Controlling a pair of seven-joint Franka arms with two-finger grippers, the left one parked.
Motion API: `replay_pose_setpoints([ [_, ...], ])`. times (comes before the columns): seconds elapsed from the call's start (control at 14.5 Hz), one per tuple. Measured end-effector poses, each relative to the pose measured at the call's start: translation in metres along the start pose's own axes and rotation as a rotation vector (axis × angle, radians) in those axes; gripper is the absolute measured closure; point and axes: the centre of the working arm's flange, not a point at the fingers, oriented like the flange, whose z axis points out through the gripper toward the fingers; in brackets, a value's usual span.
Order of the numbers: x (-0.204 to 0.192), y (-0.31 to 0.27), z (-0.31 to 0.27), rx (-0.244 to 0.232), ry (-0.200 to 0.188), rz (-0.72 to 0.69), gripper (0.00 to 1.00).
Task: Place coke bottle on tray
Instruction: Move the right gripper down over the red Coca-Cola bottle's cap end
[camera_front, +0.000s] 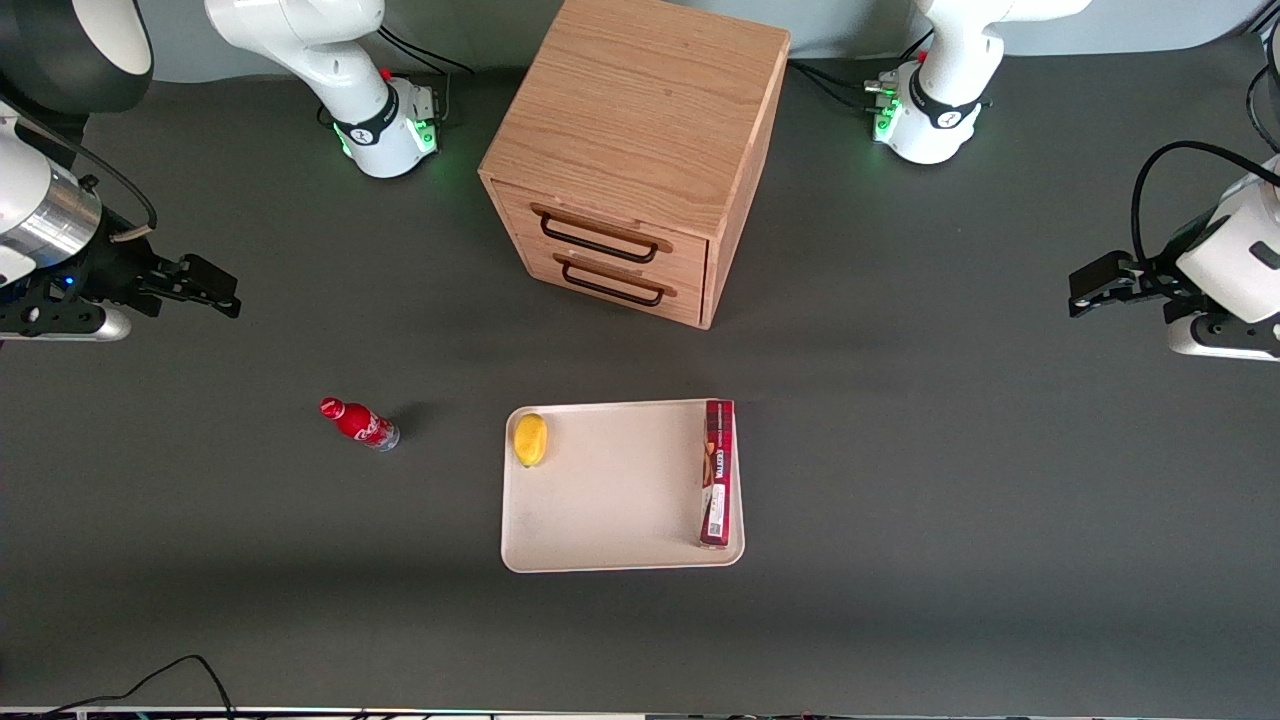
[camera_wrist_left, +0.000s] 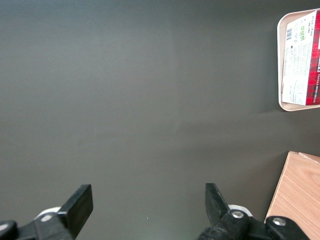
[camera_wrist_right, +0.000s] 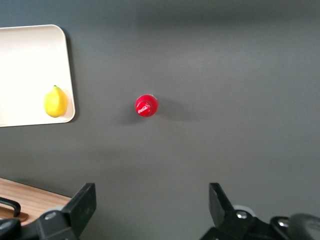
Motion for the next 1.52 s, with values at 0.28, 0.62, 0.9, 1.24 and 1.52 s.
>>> replay_pose_setpoints([
  [0.28, 0.003, -0.007, -0.001, -0.002, -0.001, -0.006, 0.00],
  [0.62, 0.022, -0.011, 0.039, -0.010, -0.070, 0.047, 0.00],
  [0.9, 0.040, -0.006, 0.088, -0.009, -0.095, 0.031, 0.00],
  [1.24, 0.037, -0.008, 0.156, -0.001, -0.046, 0.024, 0.00],
  [1.52, 0.028, -0.011, 0.198, 0.009, 0.018, 0.019, 0.00],
])
